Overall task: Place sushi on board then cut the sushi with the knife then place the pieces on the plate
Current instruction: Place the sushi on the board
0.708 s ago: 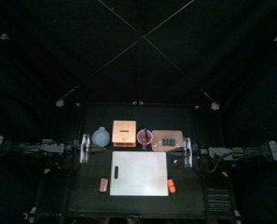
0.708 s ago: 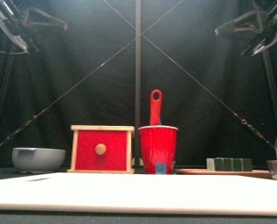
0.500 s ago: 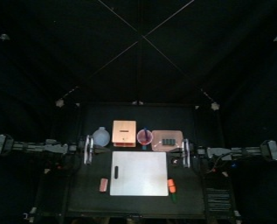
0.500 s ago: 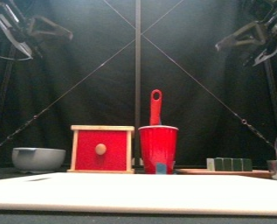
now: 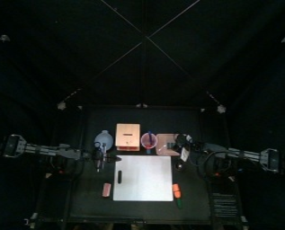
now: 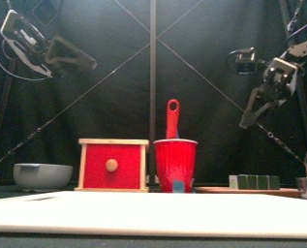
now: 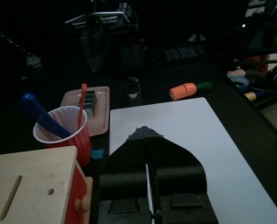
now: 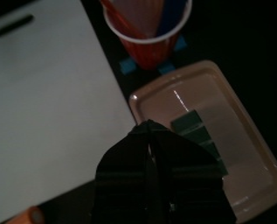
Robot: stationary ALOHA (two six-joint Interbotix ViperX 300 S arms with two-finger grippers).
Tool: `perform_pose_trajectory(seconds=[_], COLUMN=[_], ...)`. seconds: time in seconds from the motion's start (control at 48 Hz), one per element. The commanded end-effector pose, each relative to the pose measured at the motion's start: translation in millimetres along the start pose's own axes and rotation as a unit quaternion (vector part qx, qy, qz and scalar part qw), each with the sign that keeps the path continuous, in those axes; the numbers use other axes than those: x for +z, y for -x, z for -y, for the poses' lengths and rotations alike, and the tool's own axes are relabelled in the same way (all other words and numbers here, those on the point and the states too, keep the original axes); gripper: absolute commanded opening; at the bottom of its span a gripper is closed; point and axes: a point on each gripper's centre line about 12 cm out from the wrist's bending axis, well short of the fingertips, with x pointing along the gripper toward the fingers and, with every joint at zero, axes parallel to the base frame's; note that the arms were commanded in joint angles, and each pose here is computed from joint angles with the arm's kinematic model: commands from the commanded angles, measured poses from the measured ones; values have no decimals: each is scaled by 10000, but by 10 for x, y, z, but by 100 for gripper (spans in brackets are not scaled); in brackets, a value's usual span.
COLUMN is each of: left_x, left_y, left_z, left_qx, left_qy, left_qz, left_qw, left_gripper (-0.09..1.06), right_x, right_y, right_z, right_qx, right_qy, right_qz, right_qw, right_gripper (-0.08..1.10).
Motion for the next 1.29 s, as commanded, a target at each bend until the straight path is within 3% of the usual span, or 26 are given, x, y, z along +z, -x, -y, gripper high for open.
perform_pose_trajectory(seconds=[0.021, 0.146, 0.292, 0.5, 1.292], left_x=[91, 84, 74, 69, 23], left_y=[-39, -38, -34, -30, -17], left_z=[-5, -9, -6, -10, -36], left_qx=[-11, -2, -7, 4, 57], left_qy=[-41, -32, -39, -30, -18], left_qz=[138, 130, 122, 114, 53], left_qw=[9999, 9999, 9999, 9999, 10000], left_gripper=[0, 0, 0, 0, 0], right_x=[82, 26, -20, -42, -406], right_y=[-47, -176, -313, -476, -868], right_z=[47, 103, 163, 281, 474], right_qx=[-149, -312, -486, -706, -761], right_qy=[194, 576, 1086, 1529, 1305], right_qz=[-191, -574, -881, -1205, -2199], right_qw=[9995, 9962, 9890, 9783, 9637], right_gripper=[59, 87, 105, 104, 103])
